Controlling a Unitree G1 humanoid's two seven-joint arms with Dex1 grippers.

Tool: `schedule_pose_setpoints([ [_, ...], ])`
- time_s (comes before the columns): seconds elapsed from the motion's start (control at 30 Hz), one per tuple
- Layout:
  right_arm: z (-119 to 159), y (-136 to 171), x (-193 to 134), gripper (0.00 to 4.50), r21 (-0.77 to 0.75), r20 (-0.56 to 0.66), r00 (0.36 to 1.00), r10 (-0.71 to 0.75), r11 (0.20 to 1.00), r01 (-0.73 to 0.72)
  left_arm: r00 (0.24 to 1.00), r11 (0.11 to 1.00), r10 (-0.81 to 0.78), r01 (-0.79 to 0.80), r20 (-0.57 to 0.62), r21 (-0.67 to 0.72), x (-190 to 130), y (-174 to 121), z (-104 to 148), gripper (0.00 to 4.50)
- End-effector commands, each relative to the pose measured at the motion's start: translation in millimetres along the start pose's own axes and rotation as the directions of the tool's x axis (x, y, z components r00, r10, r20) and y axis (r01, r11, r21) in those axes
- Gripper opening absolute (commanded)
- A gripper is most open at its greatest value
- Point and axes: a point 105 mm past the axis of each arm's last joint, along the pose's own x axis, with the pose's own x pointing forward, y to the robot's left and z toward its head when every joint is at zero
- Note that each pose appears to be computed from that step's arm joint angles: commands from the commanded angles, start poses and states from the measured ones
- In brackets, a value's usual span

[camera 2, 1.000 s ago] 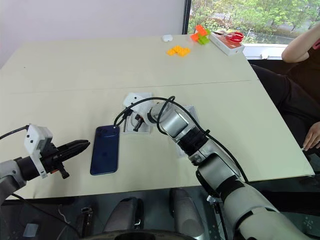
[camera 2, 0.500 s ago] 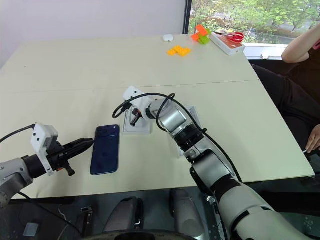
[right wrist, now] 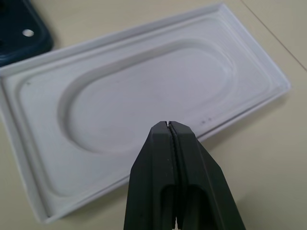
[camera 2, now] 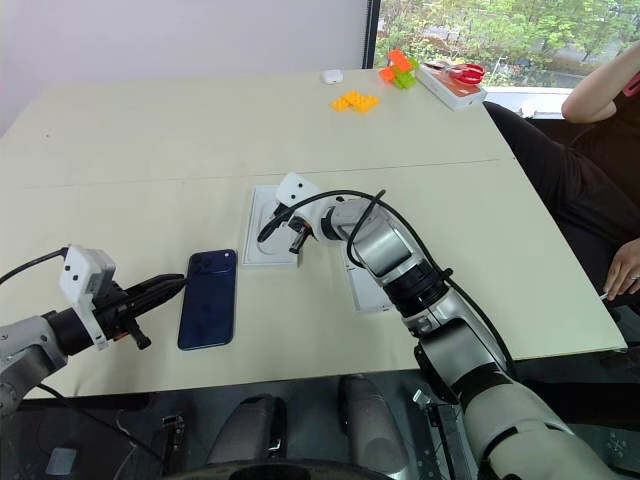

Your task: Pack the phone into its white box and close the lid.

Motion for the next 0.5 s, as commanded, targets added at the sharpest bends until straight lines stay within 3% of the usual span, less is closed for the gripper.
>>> schedule_pose_setpoints([
  [0.03,39.3,10.9,-26.7,0.04,-0.116,0.254,0.966,0.035,0.993,-0.005,0.979,0.978,0.199,-0.195,0.046,-0.076,-19.4,32.4,9.2,0.43],
  [0.13,35.7,31.0,-39.9,0.04,-0.141,0.277,0.95,0.143,0.984,-0.107,0.964,0.952,0.267,-0.267,-0.02,-0.152,-30.5,40.9,-3.6,0.43],
  [0.2,32.7,43.8,-44.2,0.0,-0.161,0.267,0.942,0.203,0.973,-0.164,0.957,0.935,0.281,-0.289,-0.066,-0.208,-34.1,42.1,-12.6,0.96],
  [0.27,27.8,55.0,-45.1,0.0,-0.186,0.231,0.94,0.252,0.96,-0.212,0.959,0.918,0.271,-0.283,-0.083,-0.278,-34.7,38.8,-15.4,1.65],
  [0.37,19.1,67.5,-43.7,0.0,-0.205,0.169,0.937,0.306,0.941,-0.27,0.956,0.894,0.257,-0.291,-0.142,-0.34,-34.4,35.6,-19.6,3.22],
  [0.43,13.1,73.8,-39.8,0.0,-0.21,0.13,0.937,0.324,0.933,-0.293,0.949,0.883,0.183,-0.272,-0.255,-0.382,-32.4,27.6,-31.2,4.23],
  [0.5,7.0,78.1,-33.5,0.0,-0.183,0.095,0.937,0.335,0.931,-0.315,0.935,0.865,0.085,-0.241,-0.346,-0.44,-30.6,17.4,-41.5,4.45],
])
